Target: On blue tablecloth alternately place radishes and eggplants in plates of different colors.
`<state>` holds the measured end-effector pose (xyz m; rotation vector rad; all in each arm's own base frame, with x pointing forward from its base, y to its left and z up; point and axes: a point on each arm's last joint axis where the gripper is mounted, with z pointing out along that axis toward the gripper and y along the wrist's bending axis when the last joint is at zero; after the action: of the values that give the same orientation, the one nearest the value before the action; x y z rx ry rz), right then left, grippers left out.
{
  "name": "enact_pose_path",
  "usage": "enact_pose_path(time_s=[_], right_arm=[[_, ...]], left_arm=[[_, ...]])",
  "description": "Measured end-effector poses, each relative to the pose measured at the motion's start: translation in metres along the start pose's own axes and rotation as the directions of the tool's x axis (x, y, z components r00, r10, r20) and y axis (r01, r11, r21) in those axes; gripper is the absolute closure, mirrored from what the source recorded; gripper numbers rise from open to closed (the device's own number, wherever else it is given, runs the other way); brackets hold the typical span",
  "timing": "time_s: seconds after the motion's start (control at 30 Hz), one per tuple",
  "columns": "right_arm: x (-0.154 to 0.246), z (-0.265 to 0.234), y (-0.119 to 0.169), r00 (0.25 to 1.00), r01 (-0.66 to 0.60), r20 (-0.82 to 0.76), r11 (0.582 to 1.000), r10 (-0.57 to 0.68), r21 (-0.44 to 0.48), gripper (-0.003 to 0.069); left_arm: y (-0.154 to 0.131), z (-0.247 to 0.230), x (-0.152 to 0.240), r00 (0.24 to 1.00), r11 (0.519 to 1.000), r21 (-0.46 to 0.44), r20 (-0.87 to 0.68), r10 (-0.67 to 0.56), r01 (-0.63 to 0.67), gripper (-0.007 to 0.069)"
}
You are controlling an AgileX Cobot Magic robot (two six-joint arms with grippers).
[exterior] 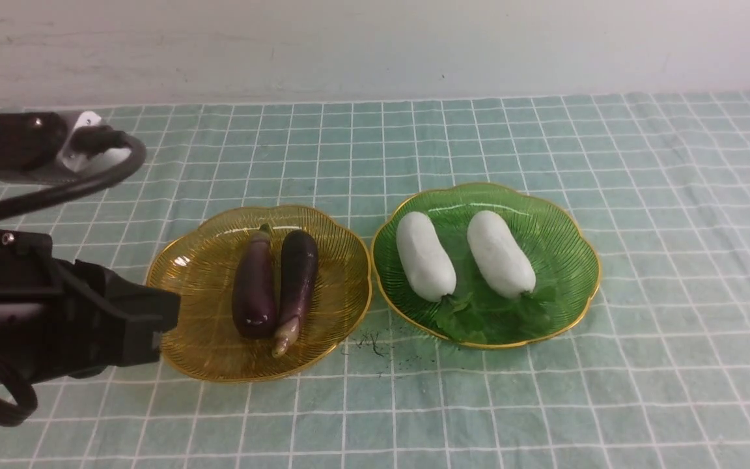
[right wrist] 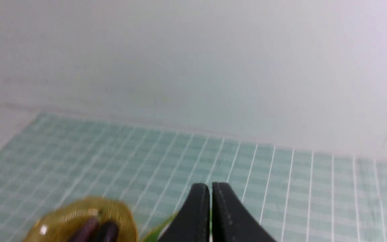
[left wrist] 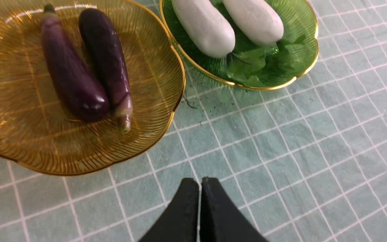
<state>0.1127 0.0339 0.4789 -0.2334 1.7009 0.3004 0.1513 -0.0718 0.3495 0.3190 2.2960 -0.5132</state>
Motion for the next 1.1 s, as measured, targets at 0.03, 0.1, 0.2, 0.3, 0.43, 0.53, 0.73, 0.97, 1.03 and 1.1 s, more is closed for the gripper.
enact_pose_path(time_s=[0.03,0.1,0.2,0.3,0.43,0.53,0.73,0.97,1.03,1.1], right_arm=[[0.006,-0.011,0.0,0.994,0.007,0.113,0.999,-0.011,0.036,0.0666],[0.037,-0.042,-0.001,0.953,0.011,0.302,0.999,-0.023,0.043,0.067],[0.087,-0.075,-0.003,0.848,0.009,0.528,0.998,-0.044,0.069,0.0671],[0.116,-0.089,-0.004,0.796,0.017,0.602,0.997,-0.059,0.076,0.0671],[0.142,-0.098,-0.004,0.763,0.035,0.641,0.995,-0.086,0.092,0.0671],[0.146,-0.097,-0.005,0.768,0.043,0.634,0.994,-0.095,0.098,0.0672],[0.149,-0.094,-0.005,0.792,0.047,0.603,0.994,-0.097,0.098,0.0672],[0.15,-0.094,-0.005,0.794,0.048,0.6,0.994,-0.097,0.097,0.0672],[0.15,-0.094,-0.005,0.795,0.048,0.598,0.994,-0.097,0.097,0.0672],[0.15,-0.094,-0.005,0.796,0.046,0.598,0.994,-0.095,0.096,0.0672]], left_arm=[[0.0,0.0,0.0,1.0,1.0,0.0,0.0,0.0,0.0,0.0633],[0.0,0.0,0.0,1.0,1.0,0.0,0.002,0.0,0.0,0.0633],[0.0,0.0,0.0,1.0,1.0,0.0,0.003,0.0,0.0,0.0633],[0.0,0.0,-0.001,1.0,1.0,0.0,0.014,-0.001,0.001,0.0633],[0.0,0.001,-0.002,1.0,1.0,-0.002,0.026,-0.001,0.001,0.0633],[0.0,-0.001,-0.002,0.999,1.0,0.003,0.035,-0.005,0.005,0.0633],[-0.002,-0.025,0.021,0.993,1.0,0.005,0.113,0.019,-0.019,0.0633],[0.002,-0.058,0.07,0.941,0.997,-0.03,0.329,0.083,-0.078,0.0633],[0.003,-0.064,0.082,0.914,0.996,-0.033,0.396,0.092,-0.086,0.0633],[0.003,-0.071,0.095,0.889,0.995,-0.026,0.448,0.095,-0.093,0.0633]])
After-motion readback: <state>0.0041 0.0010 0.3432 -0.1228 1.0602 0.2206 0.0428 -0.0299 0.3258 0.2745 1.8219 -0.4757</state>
